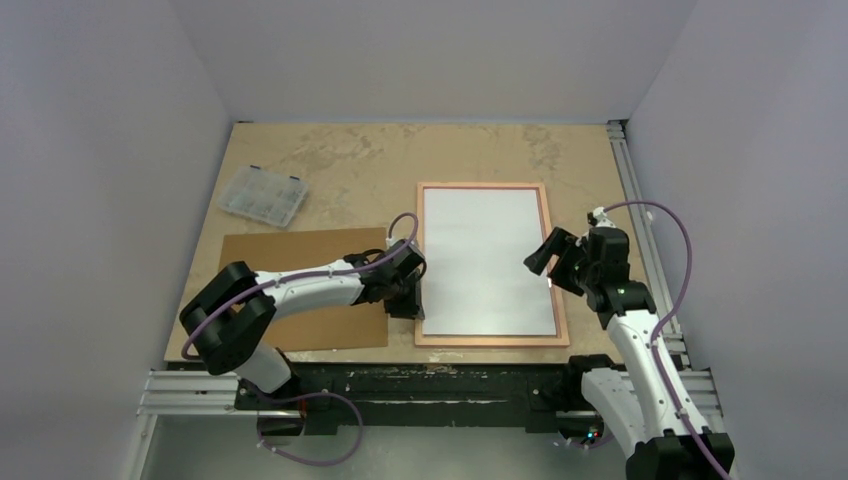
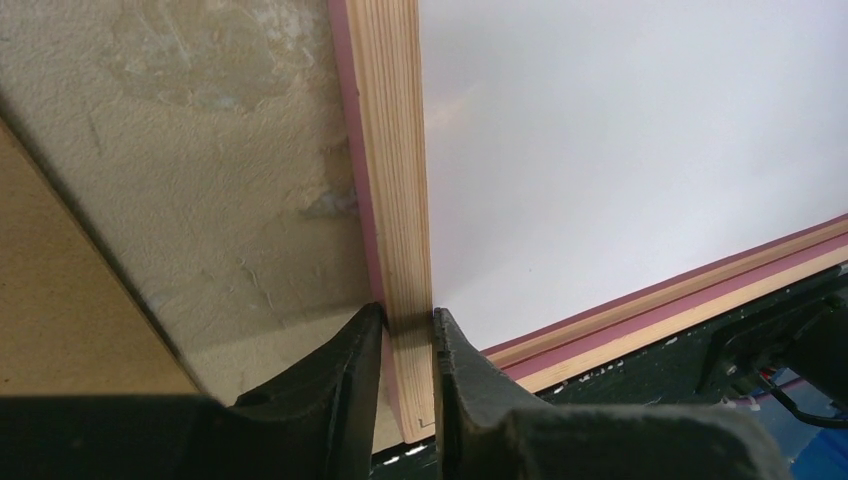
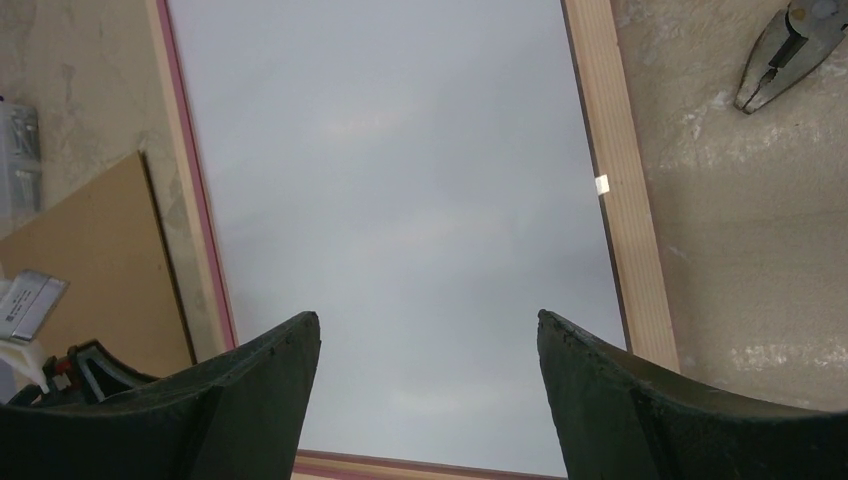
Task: Put the photo into the frame
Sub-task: Place the photo in the photo frame, then move the photo frame to the center of the board.
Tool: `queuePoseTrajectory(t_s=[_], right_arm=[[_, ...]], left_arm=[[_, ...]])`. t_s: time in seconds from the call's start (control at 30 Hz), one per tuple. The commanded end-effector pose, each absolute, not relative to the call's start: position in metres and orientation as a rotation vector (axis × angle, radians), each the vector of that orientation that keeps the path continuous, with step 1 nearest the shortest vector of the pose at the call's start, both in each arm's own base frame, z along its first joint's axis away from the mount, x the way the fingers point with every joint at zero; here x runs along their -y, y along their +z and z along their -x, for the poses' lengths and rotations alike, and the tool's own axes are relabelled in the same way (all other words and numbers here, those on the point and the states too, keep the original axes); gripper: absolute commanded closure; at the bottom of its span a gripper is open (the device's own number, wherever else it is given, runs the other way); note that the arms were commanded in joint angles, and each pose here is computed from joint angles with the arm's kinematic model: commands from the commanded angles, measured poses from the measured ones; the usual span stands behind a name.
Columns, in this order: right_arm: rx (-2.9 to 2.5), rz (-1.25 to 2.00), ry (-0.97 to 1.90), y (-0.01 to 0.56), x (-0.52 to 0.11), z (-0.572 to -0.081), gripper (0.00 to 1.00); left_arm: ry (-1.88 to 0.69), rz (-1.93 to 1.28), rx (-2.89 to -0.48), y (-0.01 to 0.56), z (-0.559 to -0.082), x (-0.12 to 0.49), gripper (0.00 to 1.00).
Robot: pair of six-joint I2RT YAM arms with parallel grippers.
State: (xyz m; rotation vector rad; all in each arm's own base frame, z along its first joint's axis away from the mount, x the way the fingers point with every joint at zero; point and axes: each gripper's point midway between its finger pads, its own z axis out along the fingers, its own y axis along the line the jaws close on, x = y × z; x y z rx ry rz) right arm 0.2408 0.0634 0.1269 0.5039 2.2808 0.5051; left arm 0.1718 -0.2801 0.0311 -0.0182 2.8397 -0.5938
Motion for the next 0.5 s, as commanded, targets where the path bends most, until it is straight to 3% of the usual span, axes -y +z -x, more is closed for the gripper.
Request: queuePoseTrajectory(t_s=[0.0,0.1,0.47], right_arm=[[-2.245,-0.494,0.544,0.133,-0.067,-0.246,0.22],[-2.256,-0.485,0.563,0.13,-0.07,-0.246,0.22],[-2.269,-0.481,0.607,0.125,-0.076,-0.245,0.22]], left_arm=[[-0.63,0.007,-2.807,0.038,-0.184,0.293,0.83],[-0.64,0.013,-2.815,0.037,-0.186,0.298,1.0],[-0.677,0.105,-2.809,0.033,-0.201,0.311,1.0]])
